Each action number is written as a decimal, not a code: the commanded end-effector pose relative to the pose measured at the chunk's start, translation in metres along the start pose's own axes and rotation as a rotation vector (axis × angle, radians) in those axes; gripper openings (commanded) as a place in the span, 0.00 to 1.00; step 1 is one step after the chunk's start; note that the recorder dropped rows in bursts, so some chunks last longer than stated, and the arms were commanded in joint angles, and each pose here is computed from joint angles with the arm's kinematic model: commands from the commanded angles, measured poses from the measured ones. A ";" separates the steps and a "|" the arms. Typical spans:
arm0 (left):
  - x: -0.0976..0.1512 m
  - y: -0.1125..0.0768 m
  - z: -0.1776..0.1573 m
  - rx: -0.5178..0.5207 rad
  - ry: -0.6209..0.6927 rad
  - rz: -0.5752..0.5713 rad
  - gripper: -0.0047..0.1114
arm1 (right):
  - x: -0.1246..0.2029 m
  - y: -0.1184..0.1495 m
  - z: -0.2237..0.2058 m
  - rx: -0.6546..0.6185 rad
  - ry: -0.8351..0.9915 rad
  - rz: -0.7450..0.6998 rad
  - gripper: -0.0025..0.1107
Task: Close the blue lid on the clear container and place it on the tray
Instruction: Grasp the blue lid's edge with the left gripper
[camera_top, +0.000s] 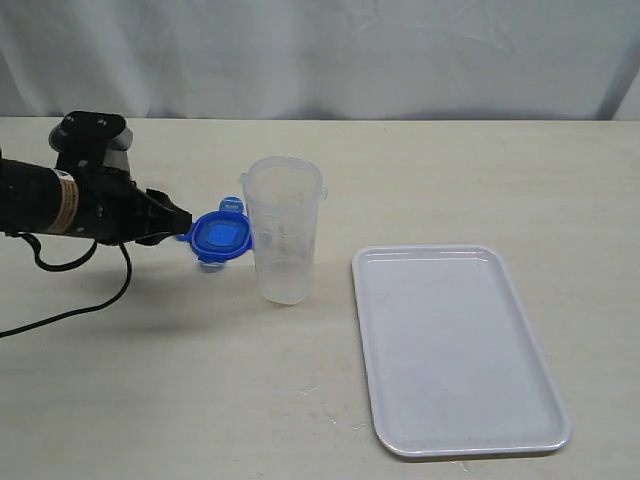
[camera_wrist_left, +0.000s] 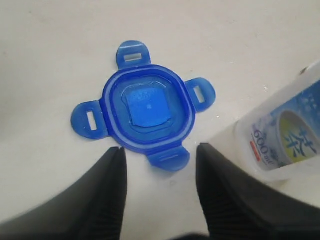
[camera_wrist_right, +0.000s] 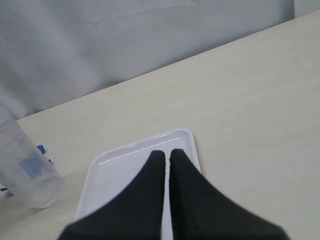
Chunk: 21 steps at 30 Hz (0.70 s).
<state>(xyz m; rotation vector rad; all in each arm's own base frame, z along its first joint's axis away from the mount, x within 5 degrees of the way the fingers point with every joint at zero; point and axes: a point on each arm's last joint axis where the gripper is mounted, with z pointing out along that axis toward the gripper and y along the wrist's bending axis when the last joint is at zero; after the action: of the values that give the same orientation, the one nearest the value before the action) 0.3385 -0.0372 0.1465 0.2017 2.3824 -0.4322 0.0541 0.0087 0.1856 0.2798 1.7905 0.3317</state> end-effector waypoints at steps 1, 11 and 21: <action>-0.009 -0.008 0.003 -0.104 -0.005 0.041 0.40 | 0.001 0.000 0.000 0.002 0.000 0.002 0.06; -0.022 -0.009 0.004 -0.220 -0.039 0.038 0.40 | 0.001 0.000 0.000 0.002 0.000 0.002 0.06; -0.026 -0.008 0.004 -0.238 -0.039 0.114 0.40 | 0.001 0.000 0.000 0.002 0.000 0.002 0.06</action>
<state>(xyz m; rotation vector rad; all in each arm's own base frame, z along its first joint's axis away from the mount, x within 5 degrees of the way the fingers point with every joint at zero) 0.3551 -0.0452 0.1582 0.1897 2.3654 -0.1244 0.0541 0.0087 0.1856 0.2798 1.7905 0.3317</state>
